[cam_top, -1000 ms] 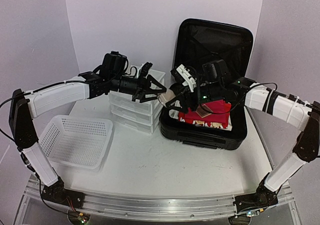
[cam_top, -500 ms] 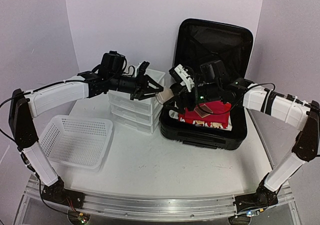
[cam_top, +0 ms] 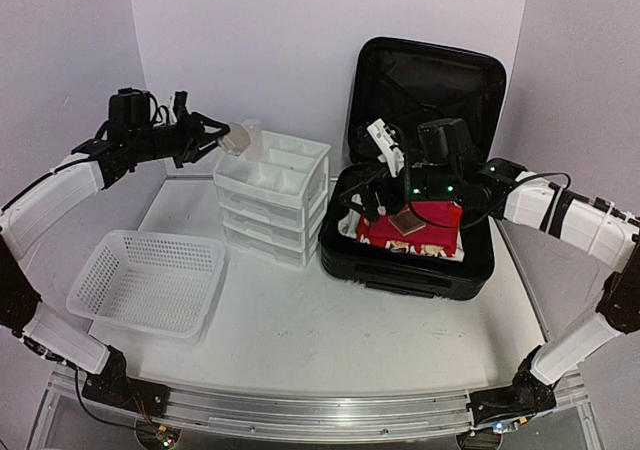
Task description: Open, take out, and arrange the luggage
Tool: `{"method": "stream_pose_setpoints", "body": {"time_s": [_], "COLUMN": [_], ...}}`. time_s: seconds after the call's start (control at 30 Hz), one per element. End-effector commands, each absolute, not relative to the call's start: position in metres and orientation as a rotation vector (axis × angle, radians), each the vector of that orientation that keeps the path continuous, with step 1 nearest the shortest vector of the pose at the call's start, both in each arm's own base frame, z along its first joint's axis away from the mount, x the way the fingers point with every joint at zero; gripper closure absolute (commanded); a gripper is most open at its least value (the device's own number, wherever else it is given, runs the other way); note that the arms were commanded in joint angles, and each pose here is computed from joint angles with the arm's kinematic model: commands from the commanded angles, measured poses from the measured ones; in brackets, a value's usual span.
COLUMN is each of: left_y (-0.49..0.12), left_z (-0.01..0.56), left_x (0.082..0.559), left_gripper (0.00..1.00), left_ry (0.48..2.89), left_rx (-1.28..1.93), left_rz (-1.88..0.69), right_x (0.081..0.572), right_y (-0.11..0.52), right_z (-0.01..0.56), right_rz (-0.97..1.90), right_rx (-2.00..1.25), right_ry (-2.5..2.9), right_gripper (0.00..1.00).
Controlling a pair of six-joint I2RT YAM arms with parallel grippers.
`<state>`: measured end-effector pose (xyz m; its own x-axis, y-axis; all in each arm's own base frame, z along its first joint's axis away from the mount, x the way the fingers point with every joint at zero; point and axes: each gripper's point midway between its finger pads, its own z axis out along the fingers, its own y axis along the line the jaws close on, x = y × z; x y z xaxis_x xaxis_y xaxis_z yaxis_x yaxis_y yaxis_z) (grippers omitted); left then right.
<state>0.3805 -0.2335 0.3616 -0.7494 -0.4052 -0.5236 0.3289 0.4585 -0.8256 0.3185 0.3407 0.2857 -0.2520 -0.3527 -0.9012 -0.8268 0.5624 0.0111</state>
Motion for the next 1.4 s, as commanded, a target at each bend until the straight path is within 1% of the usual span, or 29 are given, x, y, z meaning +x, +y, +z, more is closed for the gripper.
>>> {"method": "stream_pose_setpoints", "body": {"time_s": [0.0,0.2,0.37,0.5,0.8,1.1,1.2,1.27,1.37], "left_y": [-0.201,-0.211,-0.213,-0.217,-0.229,-0.238,-0.239,-0.238,-0.238], "left_z": [0.404,0.397,0.378,0.36,0.322,0.302,0.293,0.286,0.279], "left_x": [0.387,0.42,0.446,0.462,0.481,0.488,0.489,0.489,0.49], "left_gripper": [0.89,0.89,0.89,0.89,0.88,0.87,0.85,0.8,0.75], "left_ry": [1.826,1.855,1.902,1.941,2.056,2.112,2.134,2.154,2.171], "left_rx": [-0.121,-0.058,-0.024,0.004,0.026,0.008,-0.019,-0.052,-0.077], "left_rz": [-1.138,-1.069,-0.953,-0.914,-0.906,-0.957,-0.963,-0.977,-0.983], "right_x": [0.32,0.318,0.315,0.314,0.315,0.317,0.317,0.317,0.316], "right_y": [0.33,0.323,0.315,0.311,0.312,0.315,0.315,0.315,0.316], "right_z": [0.302,0.308,0.312,0.31,0.308,0.306,0.305,0.306,0.306], "right_rz": [0.589,0.57,0.543,0.53,0.528,0.536,0.537,0.539,0.544], "right_rx": [-0.898,-0.889,-0.879,-0.874,-0.881,-0.893,-0.891,-0.891,-0.892], "right_ry": [1.798,1.784,1.777,1.783,1.789,1.79,1.793,1.793,1.793], "right_gripper": [0.02,0.02,0.02,0.02,0.02,0.02,0.02,0.02,0.02]}}
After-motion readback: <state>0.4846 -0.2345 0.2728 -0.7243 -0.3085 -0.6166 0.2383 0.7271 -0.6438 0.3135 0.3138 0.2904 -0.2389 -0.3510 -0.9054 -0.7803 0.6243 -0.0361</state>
